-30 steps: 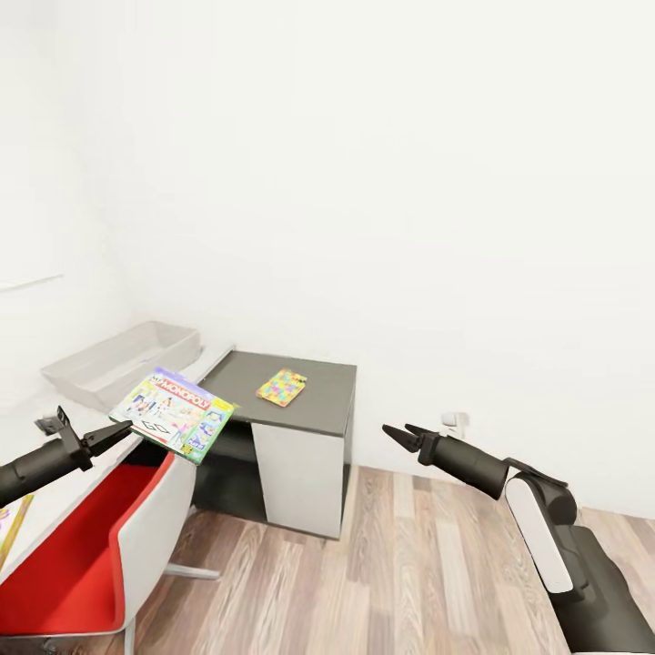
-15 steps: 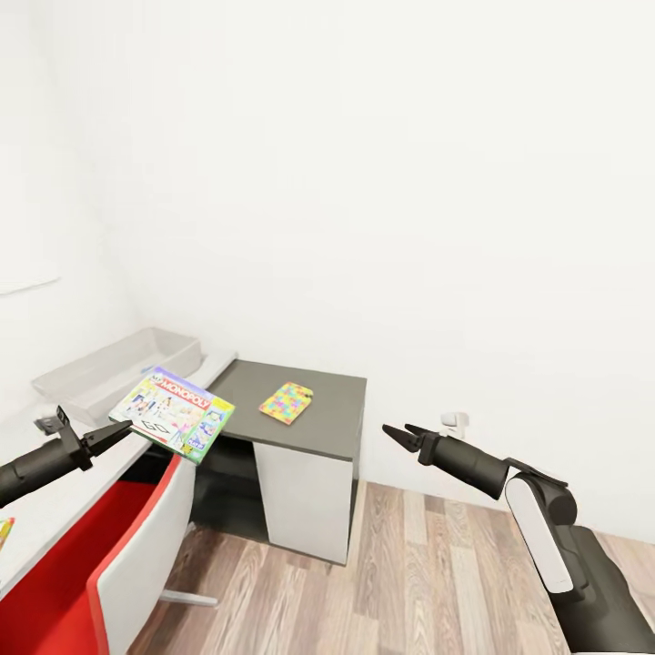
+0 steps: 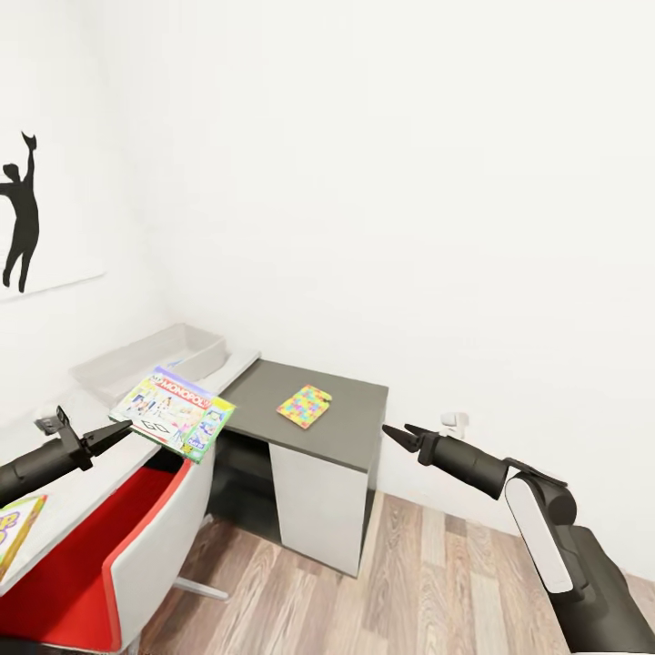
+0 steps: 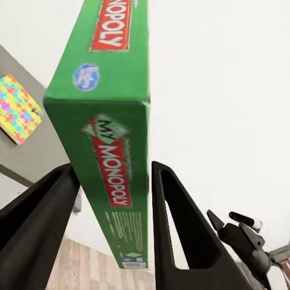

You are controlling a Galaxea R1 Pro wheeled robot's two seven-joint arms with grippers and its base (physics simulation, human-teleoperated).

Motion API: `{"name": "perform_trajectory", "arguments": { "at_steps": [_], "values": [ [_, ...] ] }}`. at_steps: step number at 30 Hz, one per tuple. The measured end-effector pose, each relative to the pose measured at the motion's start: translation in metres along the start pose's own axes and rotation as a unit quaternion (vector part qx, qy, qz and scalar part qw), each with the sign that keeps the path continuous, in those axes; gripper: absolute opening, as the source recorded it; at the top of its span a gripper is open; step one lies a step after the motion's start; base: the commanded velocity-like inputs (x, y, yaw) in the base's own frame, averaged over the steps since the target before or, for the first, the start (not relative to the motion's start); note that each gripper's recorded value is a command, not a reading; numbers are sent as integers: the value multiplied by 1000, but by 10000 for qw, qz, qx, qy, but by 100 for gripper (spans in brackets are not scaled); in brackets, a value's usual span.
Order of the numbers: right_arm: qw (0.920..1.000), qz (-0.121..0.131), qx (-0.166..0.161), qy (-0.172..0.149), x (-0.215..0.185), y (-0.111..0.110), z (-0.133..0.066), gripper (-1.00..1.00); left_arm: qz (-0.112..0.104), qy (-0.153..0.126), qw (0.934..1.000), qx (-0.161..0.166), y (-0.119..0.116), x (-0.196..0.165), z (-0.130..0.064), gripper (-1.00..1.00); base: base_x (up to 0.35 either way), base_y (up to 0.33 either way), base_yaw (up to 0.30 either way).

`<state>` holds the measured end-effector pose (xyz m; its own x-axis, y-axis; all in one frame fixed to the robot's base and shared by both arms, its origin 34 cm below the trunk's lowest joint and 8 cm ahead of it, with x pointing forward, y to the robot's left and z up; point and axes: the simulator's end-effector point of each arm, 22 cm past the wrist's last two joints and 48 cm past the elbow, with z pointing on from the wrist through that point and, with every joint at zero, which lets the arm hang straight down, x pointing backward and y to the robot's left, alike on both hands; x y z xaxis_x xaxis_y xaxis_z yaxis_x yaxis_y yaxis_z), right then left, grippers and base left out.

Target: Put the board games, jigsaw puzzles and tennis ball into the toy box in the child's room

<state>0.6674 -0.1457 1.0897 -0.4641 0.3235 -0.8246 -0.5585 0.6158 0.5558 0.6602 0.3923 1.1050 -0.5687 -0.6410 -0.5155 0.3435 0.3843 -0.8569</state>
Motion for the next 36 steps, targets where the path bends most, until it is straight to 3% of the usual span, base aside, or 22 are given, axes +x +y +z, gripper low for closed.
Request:
{"name": "perform_trajectory", "arguments": {
  "at_steps": [16, 36],
  "values": [
    [10000, -16, -2, -18, -2, 2, -1, 100, 29, -5, 10000, -3, -2, -1, -1, -100, 280, -25, 281],
    [10000, -13, 1, -12, -2, 2, -1, 100, 70, -13, 10000, -3, -2, -1, 0, -100, 253, -134, 291]
  ]
}}
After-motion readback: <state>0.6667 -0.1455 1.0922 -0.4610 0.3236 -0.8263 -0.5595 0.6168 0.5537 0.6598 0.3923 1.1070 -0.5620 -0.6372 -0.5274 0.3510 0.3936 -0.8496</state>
